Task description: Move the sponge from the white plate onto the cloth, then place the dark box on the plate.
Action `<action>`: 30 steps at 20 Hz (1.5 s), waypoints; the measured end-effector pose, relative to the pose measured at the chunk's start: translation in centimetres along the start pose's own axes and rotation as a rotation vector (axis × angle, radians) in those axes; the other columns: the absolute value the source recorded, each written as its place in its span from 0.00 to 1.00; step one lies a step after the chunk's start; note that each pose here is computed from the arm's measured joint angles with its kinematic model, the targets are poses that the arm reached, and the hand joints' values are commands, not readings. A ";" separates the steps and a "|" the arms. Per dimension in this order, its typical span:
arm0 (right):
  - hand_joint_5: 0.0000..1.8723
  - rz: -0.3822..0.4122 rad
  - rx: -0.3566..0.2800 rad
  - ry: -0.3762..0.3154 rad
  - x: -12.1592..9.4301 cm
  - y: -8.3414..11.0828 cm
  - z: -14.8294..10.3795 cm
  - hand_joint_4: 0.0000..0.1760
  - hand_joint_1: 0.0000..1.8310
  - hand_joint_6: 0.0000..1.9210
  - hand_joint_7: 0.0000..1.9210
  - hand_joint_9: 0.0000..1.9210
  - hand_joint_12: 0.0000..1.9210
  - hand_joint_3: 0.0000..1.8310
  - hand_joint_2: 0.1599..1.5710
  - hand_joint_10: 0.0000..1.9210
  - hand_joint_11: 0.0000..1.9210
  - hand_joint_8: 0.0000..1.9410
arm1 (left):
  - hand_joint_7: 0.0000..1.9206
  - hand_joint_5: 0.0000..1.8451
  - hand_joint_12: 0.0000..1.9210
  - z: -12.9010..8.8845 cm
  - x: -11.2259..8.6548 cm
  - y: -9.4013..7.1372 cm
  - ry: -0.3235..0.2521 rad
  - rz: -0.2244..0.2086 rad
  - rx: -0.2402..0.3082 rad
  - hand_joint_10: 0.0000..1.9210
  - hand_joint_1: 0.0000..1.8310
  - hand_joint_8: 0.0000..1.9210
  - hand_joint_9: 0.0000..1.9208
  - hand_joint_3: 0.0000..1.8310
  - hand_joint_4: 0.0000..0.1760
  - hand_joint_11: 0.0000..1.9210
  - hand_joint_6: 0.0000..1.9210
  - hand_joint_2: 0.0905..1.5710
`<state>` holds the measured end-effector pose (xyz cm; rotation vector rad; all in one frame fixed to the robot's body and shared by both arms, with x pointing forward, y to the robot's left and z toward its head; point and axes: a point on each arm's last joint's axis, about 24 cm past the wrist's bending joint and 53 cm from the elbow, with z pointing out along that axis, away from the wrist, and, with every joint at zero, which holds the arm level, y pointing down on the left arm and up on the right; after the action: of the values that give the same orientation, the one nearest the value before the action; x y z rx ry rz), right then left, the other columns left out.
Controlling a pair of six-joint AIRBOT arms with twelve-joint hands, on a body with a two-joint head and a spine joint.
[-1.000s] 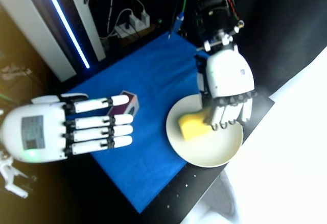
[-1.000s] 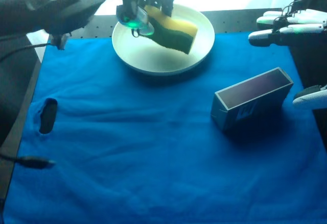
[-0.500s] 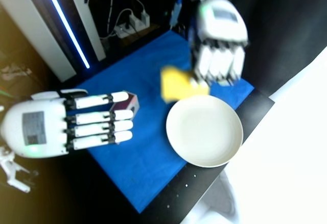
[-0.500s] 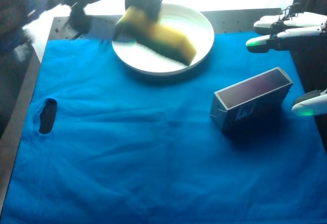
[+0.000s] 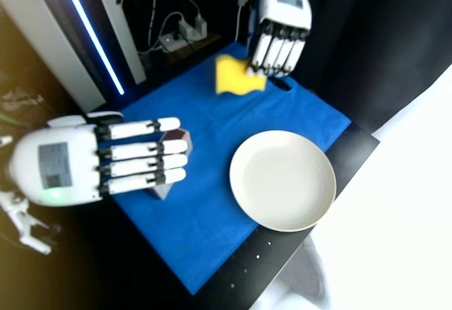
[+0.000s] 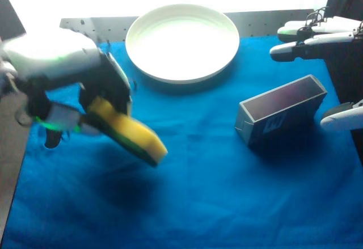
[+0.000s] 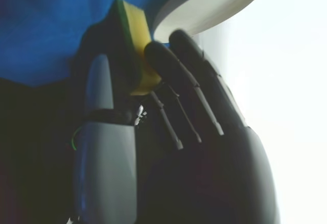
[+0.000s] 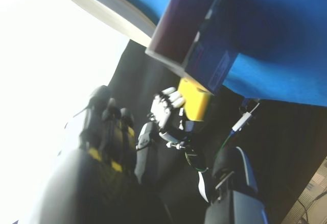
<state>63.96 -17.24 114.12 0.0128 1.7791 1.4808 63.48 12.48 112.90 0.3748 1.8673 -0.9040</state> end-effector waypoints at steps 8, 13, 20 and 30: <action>0.18 -0.004 0.001 0.005 0.1 0.0 0.0 0.82 0.43 0.00 0.07 0.04 0.16 0.00 0.58 0.00 0.00 0.00 | 0.43 0.35 0.54 0.1 2.5 1.4 0.060 -0.027 -0.050 0.01 0.50 0.00 0.45 0.00 0.00 0.25 0.00 0.59; 0.14 -0.023 0.001 0.042 1.0 0.0 -0.1 0.87 0.43 0.00 0.03 0.00 0.09 0.00 0.55 0.00 0.00 0.00 | 0.32 0.26 0.62 -2.1 -0.4 0.0 -0.039 -0.079 0.007 0.00 0.49 0.00 0.34 0.00 0.00 0.10 0.00 0.53; 0.13 -0.015 0.014 0.025 0.9 -1.4 1.1 0.92 0.44 0.00 0.04 0.02 0.02 0.00 0.52 0.01 0.05 0.00 | 0.25 0.23 0.52 -3.4 -4.1 -2.0 -0.191 -0.085 0.087 0.00 0.52 0.00 0.26 0.00 0.00 0.04 0.00 0.47; 0.40 -0.062 0.083 0.065 2.1 -3.6 4.2 0.32 0.50 0.05 0.31 0.23 0.84 0.00 0.57 0.53 0.13 0.25 | 0.09 0.12 0.23 -5.2 -4.8 -1.9 -0.283 -0.148 0.091 0.00 0.45 0.00 0.08 0.00 0.05 0.00 0.00 0.50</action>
<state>66.59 -13.87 110.01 -0.0479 1.8756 1.3769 61.17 15.60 119.15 0.1539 1.6127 -1.0854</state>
